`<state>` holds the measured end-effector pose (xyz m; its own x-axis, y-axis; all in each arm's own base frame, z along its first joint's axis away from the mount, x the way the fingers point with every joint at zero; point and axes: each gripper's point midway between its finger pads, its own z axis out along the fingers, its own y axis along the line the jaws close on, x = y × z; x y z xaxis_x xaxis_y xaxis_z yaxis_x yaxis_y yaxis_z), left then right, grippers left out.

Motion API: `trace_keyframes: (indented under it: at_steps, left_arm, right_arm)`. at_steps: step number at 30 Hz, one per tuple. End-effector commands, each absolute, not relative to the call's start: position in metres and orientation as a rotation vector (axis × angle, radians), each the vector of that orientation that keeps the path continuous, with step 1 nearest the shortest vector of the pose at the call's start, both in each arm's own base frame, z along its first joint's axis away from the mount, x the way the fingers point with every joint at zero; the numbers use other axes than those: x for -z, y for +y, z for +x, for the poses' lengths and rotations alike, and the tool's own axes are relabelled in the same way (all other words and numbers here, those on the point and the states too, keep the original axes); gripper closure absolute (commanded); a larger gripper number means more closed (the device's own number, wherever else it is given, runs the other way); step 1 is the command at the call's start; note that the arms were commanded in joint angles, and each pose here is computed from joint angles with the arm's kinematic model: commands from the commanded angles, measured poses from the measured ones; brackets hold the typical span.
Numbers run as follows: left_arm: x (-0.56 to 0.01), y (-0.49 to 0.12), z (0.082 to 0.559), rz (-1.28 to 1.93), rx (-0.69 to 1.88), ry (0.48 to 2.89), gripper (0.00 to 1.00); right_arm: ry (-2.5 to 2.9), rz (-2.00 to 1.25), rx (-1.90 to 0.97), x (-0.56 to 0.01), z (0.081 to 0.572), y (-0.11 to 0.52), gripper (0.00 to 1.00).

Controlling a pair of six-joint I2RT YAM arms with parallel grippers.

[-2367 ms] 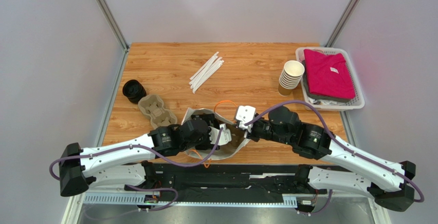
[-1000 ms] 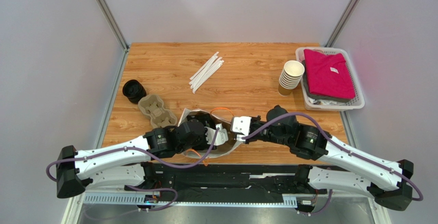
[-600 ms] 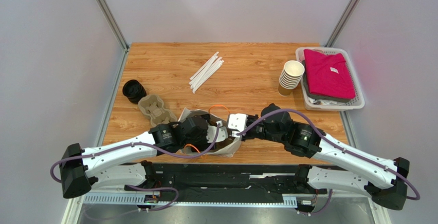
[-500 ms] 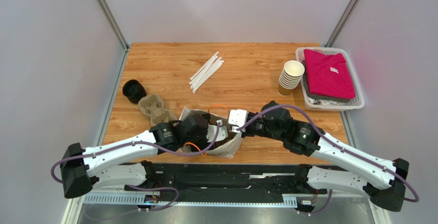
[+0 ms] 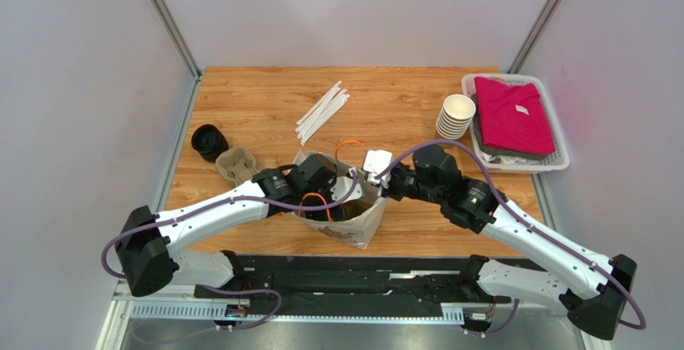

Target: Pack the takeout coffee

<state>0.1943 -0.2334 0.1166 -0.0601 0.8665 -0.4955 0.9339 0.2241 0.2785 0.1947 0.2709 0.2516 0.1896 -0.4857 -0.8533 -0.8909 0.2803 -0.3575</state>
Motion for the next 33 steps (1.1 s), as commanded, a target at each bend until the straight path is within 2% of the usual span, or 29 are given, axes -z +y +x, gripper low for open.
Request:
trace_keyframes:
  at_steps: [1,31,33]
  left_arm:
    - [-0.09,-0.227,0.17,1.781,0.239,2.042,1.0]
    - [-0.018,-0.206,0.173,1.998,0.117,2.22,1.0]
    - [-0.019,-0.206,0.175,1.99,0.107,2.216,0.92]
  right_arm:
    - [1.377,-1.348,-0.516,-0.271,0.192,0.277,1.0]
    - [1.406,-1.338,-0.524,-0.258,0.211,0.255,1.0]
    - [1.405,-1.336,-0.522,-0.258,0.211,0.255,1.0]
